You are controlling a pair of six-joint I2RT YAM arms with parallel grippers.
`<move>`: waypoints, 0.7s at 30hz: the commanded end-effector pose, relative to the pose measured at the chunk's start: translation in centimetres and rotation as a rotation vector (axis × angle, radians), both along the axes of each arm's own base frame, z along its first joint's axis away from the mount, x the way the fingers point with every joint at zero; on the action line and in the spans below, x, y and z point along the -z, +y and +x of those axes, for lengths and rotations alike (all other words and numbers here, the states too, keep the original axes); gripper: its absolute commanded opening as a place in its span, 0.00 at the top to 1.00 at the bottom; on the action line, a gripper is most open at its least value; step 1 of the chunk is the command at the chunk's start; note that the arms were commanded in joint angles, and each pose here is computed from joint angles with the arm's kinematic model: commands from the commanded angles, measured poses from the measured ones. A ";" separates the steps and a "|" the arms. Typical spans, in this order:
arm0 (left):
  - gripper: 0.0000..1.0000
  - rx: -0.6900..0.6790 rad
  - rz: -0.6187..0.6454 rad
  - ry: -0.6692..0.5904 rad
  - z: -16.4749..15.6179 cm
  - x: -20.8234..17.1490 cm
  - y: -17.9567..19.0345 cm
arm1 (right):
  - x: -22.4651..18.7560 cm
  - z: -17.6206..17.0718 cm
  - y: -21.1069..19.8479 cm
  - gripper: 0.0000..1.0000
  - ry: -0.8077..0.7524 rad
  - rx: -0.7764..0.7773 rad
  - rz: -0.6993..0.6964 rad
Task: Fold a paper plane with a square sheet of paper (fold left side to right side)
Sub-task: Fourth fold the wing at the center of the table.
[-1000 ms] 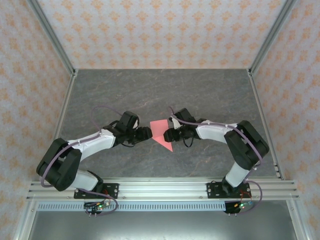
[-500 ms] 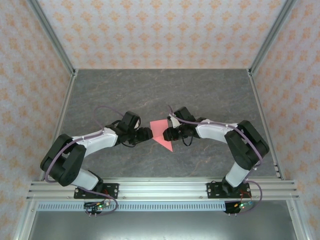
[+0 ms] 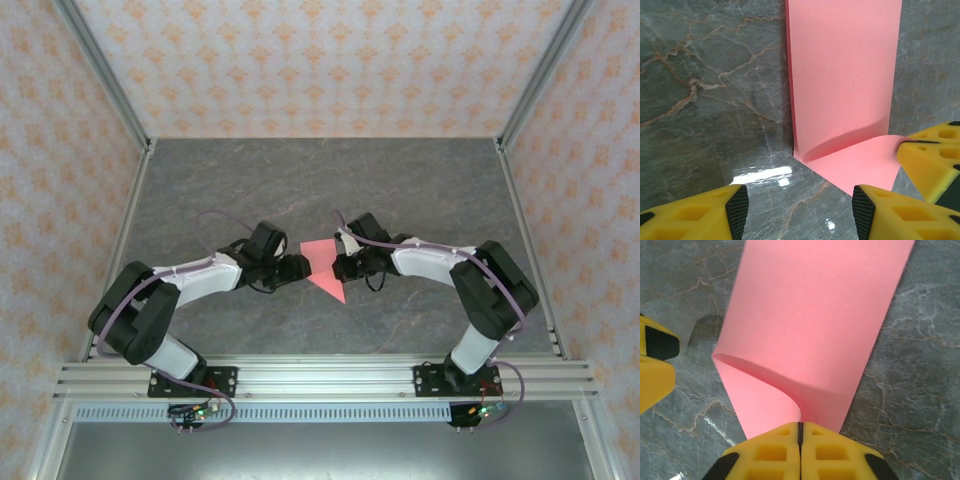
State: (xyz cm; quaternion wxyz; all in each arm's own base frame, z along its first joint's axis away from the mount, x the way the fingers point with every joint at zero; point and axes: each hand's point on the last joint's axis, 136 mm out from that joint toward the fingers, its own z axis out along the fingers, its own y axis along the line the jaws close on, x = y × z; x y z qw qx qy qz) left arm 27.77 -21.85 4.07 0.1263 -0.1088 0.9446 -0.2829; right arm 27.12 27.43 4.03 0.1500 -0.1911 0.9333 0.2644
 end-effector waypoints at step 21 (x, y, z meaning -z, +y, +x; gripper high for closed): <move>0.76 0.001 -0.083 -0.051 3.5 -1.6 -4.6 | -1.7 1.0 -0.9 0.88 -0.078 0.036 -0.042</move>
